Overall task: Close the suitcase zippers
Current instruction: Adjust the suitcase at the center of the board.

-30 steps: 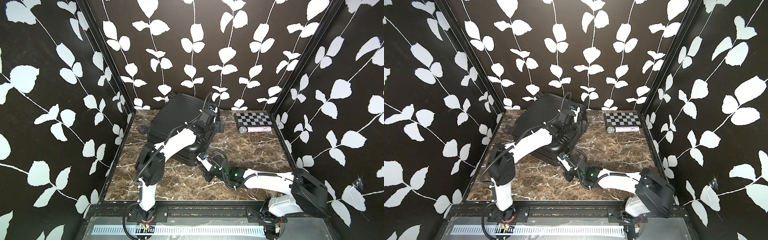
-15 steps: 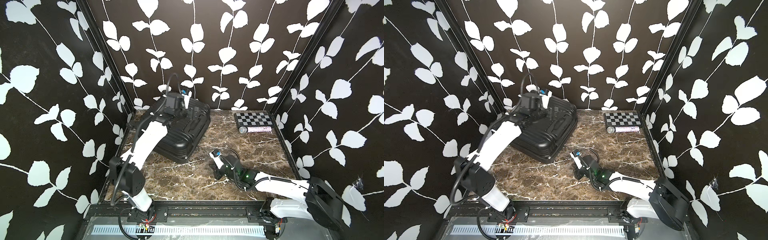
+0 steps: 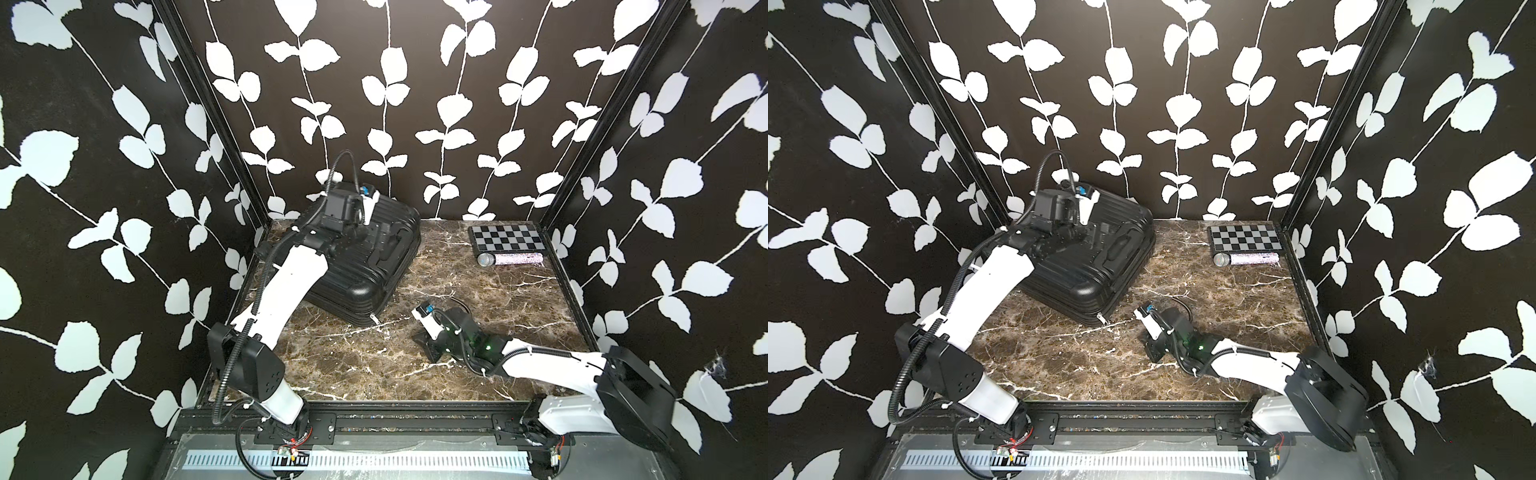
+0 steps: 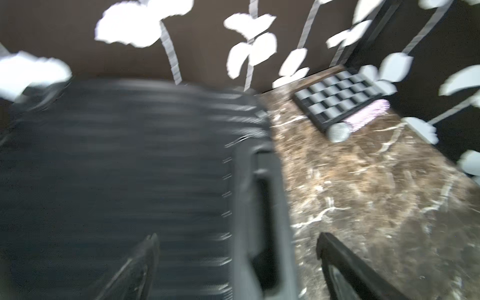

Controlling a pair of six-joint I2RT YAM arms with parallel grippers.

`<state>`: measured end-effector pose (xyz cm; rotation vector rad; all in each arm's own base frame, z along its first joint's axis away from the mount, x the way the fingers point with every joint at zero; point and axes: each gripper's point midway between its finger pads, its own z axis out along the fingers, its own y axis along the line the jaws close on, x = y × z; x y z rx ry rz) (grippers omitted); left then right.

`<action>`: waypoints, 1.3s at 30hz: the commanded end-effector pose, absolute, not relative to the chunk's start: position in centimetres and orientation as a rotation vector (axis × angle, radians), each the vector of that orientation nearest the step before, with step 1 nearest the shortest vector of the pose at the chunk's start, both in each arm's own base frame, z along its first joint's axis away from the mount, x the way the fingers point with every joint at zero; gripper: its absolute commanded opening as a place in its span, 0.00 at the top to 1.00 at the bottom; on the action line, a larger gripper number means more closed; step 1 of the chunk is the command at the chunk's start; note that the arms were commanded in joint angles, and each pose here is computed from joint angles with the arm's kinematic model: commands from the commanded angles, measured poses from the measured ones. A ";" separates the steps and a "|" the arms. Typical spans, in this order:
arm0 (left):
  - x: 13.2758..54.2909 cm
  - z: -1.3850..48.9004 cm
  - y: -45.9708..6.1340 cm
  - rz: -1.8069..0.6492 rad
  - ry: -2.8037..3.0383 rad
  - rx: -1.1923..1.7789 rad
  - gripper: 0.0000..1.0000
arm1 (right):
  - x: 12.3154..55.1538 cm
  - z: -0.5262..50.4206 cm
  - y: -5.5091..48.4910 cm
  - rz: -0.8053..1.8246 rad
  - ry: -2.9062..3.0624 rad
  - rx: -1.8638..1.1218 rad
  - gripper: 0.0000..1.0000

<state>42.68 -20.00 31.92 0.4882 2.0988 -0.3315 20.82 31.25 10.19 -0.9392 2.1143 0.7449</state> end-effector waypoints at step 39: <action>33.6 30.3 -2.2 -0.041 2.258 0.066 0.01 | 26.1 11.2 40.4 0.808 2.016 -0.918 1.00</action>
